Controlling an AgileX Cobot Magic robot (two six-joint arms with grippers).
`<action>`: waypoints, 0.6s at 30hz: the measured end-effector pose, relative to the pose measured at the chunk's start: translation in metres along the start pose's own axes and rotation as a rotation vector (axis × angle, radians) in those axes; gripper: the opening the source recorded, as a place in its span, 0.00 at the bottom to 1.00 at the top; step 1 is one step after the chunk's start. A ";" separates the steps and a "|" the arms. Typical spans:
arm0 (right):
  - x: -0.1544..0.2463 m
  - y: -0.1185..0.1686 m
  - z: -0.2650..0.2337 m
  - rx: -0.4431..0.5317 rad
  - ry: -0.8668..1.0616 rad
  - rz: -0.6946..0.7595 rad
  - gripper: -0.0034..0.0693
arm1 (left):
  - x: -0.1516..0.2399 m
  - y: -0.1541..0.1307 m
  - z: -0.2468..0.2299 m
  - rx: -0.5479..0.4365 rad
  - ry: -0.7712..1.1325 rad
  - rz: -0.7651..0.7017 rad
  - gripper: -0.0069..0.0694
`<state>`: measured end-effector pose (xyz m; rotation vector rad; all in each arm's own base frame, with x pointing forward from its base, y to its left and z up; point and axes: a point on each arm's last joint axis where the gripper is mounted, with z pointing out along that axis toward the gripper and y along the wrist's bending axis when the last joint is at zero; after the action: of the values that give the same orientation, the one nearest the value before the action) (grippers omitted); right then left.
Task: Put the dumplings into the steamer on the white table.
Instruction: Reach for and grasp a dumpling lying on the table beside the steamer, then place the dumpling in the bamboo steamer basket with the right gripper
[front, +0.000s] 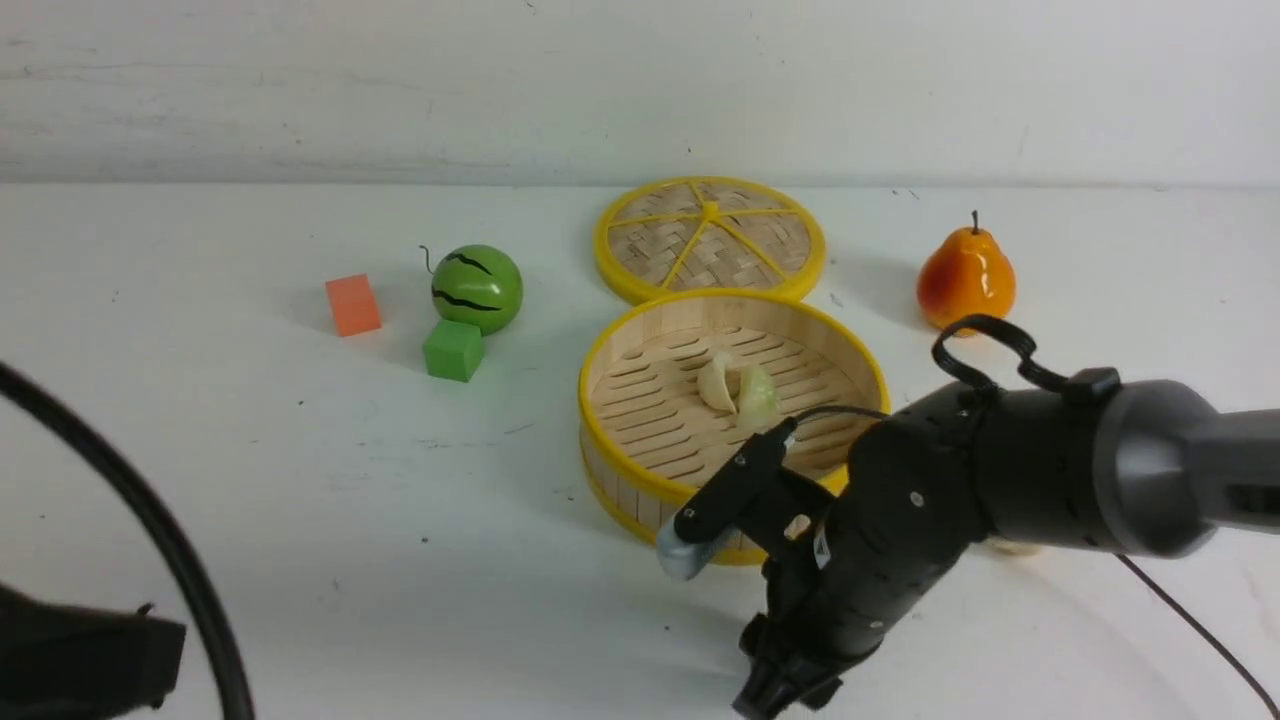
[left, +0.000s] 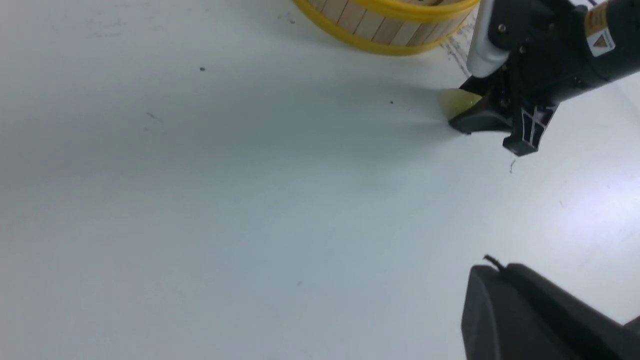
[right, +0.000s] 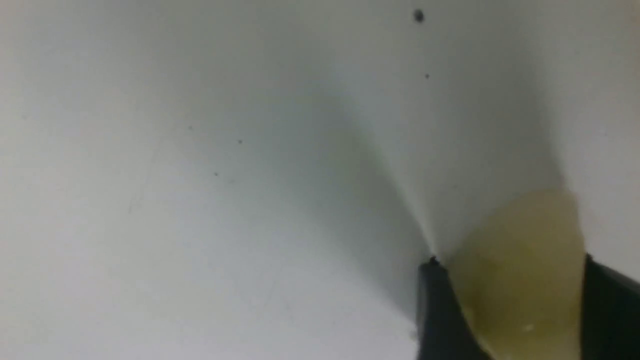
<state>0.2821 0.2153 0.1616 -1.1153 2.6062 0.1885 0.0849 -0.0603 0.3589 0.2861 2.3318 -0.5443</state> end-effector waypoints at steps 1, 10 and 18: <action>-0.002 0.000 -0.003 0.000 0.011 -0.007 0.37 | 0.002 0.001 -0.002 -0.002 0.009 -0.001 0.07; -0.062 -0.005 -0.070 0.000 -0.088 0.006 0.39 | 0.015 0.005 -0.006 -0.042 0.124 0.003 0.07; -0.133 -0.020 -0.088 0.047 -0.344 0.213 0.39 | 0.016 0.005 -0.006 -0.043 0.135 0.048 0.07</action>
<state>0.3638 0.2722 0.2873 -0.7143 2.3984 0.3314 0.0716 -0.0522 0.3499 0.3675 2.4569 -0.4643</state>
